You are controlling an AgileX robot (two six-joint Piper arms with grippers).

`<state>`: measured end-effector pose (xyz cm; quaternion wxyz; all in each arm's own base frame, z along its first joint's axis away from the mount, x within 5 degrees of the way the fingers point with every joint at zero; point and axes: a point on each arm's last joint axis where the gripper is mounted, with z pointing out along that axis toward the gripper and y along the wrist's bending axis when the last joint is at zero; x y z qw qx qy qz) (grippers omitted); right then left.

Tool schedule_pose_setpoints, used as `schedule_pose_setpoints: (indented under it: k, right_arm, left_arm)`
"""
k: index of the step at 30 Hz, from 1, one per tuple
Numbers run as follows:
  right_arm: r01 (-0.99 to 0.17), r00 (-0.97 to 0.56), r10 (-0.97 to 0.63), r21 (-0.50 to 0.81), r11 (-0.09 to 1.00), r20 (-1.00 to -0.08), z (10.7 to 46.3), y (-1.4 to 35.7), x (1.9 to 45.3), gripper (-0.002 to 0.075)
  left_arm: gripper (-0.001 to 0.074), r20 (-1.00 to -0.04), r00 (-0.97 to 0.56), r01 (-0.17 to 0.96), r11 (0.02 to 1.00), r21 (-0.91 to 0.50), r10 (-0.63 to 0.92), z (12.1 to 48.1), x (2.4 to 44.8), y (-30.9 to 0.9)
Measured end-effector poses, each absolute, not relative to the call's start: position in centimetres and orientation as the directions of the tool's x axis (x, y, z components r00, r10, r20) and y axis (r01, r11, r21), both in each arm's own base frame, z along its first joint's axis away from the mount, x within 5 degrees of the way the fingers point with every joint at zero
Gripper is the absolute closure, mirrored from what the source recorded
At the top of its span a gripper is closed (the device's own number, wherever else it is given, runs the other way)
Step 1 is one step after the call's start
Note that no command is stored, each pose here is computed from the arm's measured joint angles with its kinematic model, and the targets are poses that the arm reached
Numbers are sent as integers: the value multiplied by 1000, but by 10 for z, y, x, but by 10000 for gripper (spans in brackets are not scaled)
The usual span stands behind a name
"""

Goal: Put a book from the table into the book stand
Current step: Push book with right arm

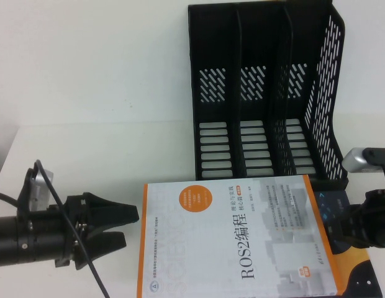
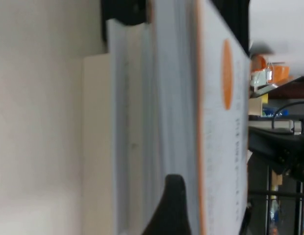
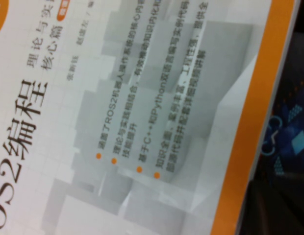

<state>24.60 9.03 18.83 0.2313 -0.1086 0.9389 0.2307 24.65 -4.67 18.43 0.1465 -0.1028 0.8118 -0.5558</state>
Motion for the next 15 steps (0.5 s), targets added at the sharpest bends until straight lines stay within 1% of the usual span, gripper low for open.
schedule_pose_setpoints:
  k: [4,10,15]
  right_arm:
    - [-310,-871,-98,384,869,-482,188,90,246,728]
    - [-305,-871,-88,393,867,-484,188,91,247,728]
    - [-301,-872,-80,400,866,-483,189,91,247,728]
  left_arm:
    - [141,-98,-941,-27,360,-933,-325,173,250,-46]
    - [139,-60,-938,-59,326,-943,-342,157,257,-46]
    - [91,-6,-932,-113,306,-945,-363,141,261,-46]
